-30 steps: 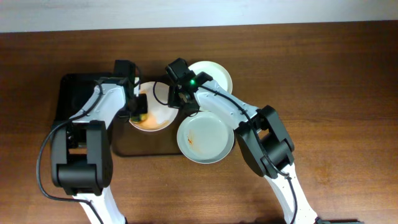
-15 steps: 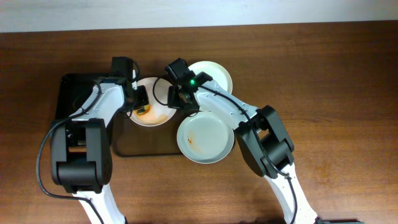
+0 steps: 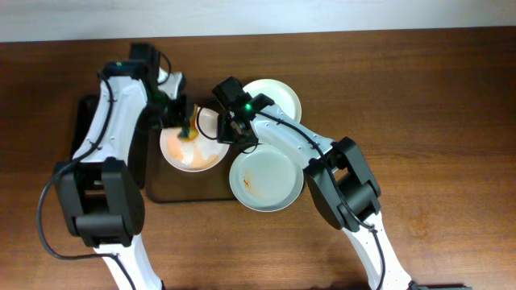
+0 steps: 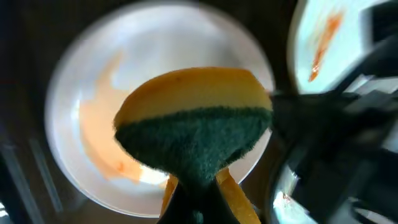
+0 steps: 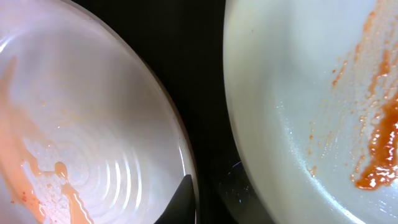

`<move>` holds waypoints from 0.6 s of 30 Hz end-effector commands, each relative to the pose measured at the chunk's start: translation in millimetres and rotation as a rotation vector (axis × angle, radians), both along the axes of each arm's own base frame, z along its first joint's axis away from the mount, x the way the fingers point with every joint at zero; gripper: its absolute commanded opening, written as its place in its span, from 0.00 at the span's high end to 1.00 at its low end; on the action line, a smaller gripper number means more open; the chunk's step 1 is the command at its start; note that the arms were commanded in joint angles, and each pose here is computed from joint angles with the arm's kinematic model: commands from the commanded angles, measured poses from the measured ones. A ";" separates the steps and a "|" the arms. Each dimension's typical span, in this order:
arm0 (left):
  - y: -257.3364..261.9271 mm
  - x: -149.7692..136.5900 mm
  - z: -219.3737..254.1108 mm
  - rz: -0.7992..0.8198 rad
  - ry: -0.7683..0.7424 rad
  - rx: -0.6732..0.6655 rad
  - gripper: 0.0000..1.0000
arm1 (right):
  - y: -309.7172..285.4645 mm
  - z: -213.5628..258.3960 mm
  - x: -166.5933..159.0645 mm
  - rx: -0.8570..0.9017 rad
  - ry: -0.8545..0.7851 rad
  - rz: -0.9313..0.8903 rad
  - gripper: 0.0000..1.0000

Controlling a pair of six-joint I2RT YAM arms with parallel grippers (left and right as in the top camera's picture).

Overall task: Clean dirty plates on tray and stack at the side
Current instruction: 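Scrub the left white plate again with the sponge in the left gripper, then lift the cleaned plate with the right gripper and place it right of tray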

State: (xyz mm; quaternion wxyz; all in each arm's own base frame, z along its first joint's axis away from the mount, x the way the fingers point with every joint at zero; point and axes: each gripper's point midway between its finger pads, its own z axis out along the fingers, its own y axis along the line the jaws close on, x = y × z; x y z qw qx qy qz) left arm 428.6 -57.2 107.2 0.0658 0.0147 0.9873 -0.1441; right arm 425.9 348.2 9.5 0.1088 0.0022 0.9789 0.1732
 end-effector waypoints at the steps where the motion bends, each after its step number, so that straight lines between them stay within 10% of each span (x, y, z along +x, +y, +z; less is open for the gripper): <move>1: 24.6 23.4 28.5 0.034 -0.096 0.051 0.99 | -1.4 -7.1 -5.5 -0.011 0.023 0.031 0.96; 8: 119.7 20.7 31.1 0.247 -0.092 0.060 0.99 | -7.7 55.5 -5.5 -0.038 -0.092 0.150 0.96; 18: 151.2 17.8 31.4 0.315 -0.101 0.065 0.99 | -59.2 183.7 12.3 -0.535 -0.612 0.019 0.96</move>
